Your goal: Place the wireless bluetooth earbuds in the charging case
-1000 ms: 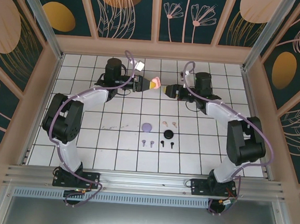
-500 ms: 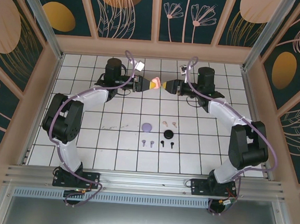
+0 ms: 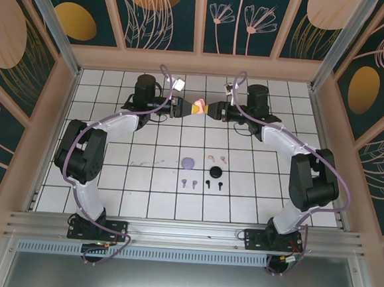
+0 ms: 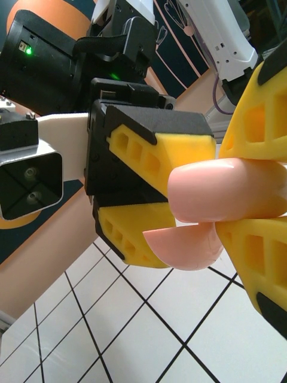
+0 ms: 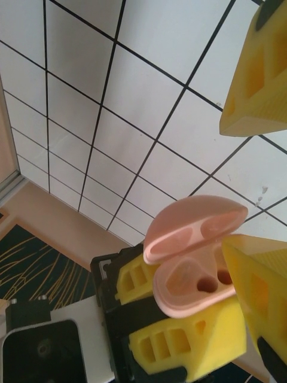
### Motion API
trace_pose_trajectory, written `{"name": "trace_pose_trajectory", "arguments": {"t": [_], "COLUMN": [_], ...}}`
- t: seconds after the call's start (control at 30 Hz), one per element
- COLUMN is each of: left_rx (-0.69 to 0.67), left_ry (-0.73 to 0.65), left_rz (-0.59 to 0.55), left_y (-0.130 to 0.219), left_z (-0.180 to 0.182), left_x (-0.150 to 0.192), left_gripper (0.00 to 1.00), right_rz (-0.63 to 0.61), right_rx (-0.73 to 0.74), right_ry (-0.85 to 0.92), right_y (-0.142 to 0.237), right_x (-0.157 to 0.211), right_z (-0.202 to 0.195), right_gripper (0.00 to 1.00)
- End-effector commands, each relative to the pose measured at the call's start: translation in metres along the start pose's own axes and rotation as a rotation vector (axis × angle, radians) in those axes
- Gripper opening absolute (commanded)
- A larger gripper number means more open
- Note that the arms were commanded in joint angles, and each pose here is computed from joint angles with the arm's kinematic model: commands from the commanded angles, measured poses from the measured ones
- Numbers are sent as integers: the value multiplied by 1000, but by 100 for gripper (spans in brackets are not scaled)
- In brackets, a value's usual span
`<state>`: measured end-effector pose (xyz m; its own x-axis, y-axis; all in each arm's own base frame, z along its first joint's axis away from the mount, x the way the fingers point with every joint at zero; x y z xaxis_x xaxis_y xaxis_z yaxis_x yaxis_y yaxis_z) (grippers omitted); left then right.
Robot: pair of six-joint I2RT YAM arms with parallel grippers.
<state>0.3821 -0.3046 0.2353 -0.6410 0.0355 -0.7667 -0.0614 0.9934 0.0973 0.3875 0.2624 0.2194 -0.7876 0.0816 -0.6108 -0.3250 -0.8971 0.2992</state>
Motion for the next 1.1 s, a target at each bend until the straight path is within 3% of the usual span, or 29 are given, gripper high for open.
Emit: {"name": "trace_pose_trajectory", "arguments": {"t": [0.0,0.4,0.77,0.87,1.07], "left_rx": [43,49,37,18,-70], "left_ry": [-46,-44,-41,-32,-42], "left_rz": [-3,2,-5,-12,-16], "left_y": [-2,-2,-2,-3,-4], "left_z": [-12,-12,-8,-3,14], "left_x": [-8,-5,-4,-4,-7], "left_gripper": [0,0,0,1,52], "right_rz": [-4,11,9,6,9], "right_rx": [-35,-41,-55,-46,39], "right_ry": [24,24,29,32,46], "right_y": [-5,-13,-14,-13,-13], "right_x": [-9,-9,-14,-17,-25], "right_z": [11,12,17,17,4], "right_gripper": [47,37,4,0,0]}}
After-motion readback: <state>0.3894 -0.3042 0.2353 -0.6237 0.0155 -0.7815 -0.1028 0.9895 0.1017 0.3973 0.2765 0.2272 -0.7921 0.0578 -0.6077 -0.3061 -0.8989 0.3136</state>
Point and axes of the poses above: each hand's point on the last joint's axis, 136 mm out from that joint toward the fingers, its own y axis back along the fingers, its own z axis along the line the jaws close on, x = y × z, the point moved 1 cm from there along y, back along the fingers, and after that the axes turned 6 degrees about -y, right-handed, at the moved point
